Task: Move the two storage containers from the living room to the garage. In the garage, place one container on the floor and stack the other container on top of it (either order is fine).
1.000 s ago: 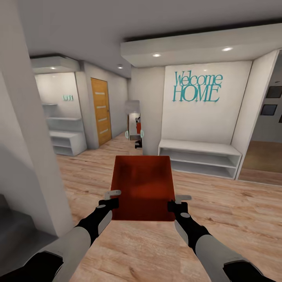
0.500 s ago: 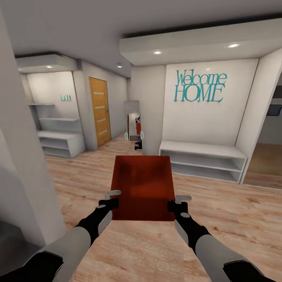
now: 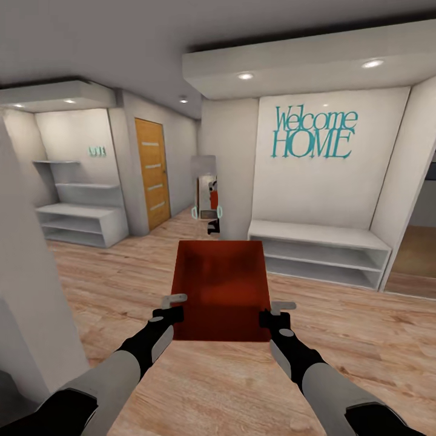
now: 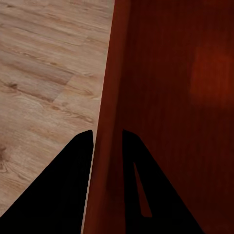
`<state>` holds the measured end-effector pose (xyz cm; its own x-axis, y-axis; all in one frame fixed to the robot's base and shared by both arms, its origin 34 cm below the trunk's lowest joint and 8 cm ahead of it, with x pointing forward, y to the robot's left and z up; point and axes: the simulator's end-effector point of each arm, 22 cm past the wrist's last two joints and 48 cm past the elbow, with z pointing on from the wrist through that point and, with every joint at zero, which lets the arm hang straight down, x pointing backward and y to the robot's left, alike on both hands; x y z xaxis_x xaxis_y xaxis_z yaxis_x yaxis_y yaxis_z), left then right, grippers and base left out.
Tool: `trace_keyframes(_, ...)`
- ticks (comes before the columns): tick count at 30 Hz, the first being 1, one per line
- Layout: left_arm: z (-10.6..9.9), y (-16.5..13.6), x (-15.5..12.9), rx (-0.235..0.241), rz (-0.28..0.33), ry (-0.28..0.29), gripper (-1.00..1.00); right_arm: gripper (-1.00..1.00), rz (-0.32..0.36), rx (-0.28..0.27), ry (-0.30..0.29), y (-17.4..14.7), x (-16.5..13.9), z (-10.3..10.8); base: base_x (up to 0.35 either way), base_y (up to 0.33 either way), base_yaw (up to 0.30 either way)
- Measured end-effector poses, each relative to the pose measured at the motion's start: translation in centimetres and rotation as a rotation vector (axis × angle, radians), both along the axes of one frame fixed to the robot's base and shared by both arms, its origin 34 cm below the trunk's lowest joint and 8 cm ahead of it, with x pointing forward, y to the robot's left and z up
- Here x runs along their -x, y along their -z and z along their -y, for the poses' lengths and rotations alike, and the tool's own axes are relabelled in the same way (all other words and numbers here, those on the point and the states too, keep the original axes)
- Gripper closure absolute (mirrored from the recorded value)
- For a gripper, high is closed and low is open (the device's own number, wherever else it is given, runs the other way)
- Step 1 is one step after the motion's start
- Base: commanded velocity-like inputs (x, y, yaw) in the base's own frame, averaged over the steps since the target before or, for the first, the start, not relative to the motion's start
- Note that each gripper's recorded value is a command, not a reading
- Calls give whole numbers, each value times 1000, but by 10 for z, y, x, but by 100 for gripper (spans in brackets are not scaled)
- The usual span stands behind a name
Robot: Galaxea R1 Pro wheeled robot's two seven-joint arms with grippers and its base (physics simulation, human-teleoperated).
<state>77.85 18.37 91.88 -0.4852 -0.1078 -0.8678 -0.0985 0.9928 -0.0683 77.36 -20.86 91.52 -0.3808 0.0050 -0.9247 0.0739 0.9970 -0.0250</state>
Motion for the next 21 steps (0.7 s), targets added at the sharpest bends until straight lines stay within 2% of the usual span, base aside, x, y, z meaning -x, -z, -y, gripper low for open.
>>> trace_keyframes(21,0,0,0,0,0,0,100,100,0,0,0,0,0,0,326,0,0)
